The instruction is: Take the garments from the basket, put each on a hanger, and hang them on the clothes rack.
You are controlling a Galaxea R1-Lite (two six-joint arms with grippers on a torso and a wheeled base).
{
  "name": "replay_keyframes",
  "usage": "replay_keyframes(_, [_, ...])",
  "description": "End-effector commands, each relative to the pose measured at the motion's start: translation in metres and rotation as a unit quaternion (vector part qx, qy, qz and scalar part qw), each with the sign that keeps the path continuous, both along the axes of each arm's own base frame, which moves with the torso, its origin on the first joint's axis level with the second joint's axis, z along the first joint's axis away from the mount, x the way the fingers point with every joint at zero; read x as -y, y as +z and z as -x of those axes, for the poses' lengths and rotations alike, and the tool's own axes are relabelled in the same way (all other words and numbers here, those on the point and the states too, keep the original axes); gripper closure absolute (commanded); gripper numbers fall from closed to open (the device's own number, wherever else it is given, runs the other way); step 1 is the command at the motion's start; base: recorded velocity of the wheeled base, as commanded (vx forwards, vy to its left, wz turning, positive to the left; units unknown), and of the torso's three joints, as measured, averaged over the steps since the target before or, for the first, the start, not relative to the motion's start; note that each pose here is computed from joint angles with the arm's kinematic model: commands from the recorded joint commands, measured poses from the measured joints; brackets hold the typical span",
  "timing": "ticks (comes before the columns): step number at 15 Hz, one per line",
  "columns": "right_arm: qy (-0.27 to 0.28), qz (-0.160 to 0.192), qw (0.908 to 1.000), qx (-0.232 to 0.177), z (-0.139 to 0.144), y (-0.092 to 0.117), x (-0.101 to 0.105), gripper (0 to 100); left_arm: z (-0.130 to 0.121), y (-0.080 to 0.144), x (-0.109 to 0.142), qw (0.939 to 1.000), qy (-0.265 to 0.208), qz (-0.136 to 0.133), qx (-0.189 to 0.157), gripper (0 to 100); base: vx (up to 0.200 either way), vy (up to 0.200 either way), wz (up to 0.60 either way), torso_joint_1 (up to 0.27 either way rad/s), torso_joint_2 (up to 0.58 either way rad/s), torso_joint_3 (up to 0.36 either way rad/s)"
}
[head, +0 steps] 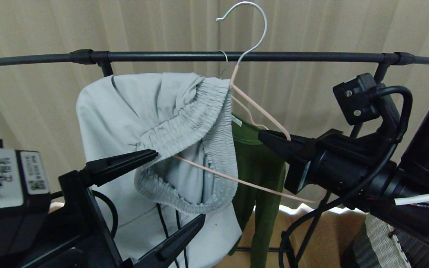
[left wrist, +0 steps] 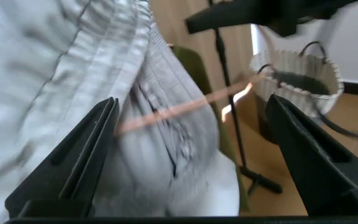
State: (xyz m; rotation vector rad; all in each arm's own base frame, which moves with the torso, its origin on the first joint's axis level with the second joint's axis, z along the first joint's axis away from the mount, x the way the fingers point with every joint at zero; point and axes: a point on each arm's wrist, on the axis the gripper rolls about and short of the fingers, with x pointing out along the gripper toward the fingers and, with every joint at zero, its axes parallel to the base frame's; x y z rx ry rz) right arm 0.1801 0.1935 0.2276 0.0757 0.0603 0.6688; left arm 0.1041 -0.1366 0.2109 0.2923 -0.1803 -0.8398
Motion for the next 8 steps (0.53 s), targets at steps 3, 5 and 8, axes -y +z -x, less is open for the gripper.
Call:
replay_keyframes(3, [-0.025, 0.026, 0.9994, -0.001, -0.009, -0.005, 0.011, 100, 0.009, 0.013, -0.018, 0.9988, 0.015, 0.015, 0.045, 0, 0.0, 0.0, 0.0, 0.0, 0.0, 0.0])
replay_keyframes(5, [-0.024, 0.041, 0.9988, -0.013, -0.003, -0.016, 0.018, 100, -0.001, 0.021, -0.029, 0.9933, 0.069, -0.013, 0.092, 0, 0.0, 0.0, 0.0, 0.0, 0.0, 0.0])
replay_keyframes(8, [-0.022, 0.07, 0.9973, -0.008, 0.005, -0.024, 0.026, 100, -0.016, 0.025, -0.04, 0.9768, 0.134, -0.075, 0.15, 0, 0.0, 0.0, 0.0, 0.0, 0.0, 0.0])
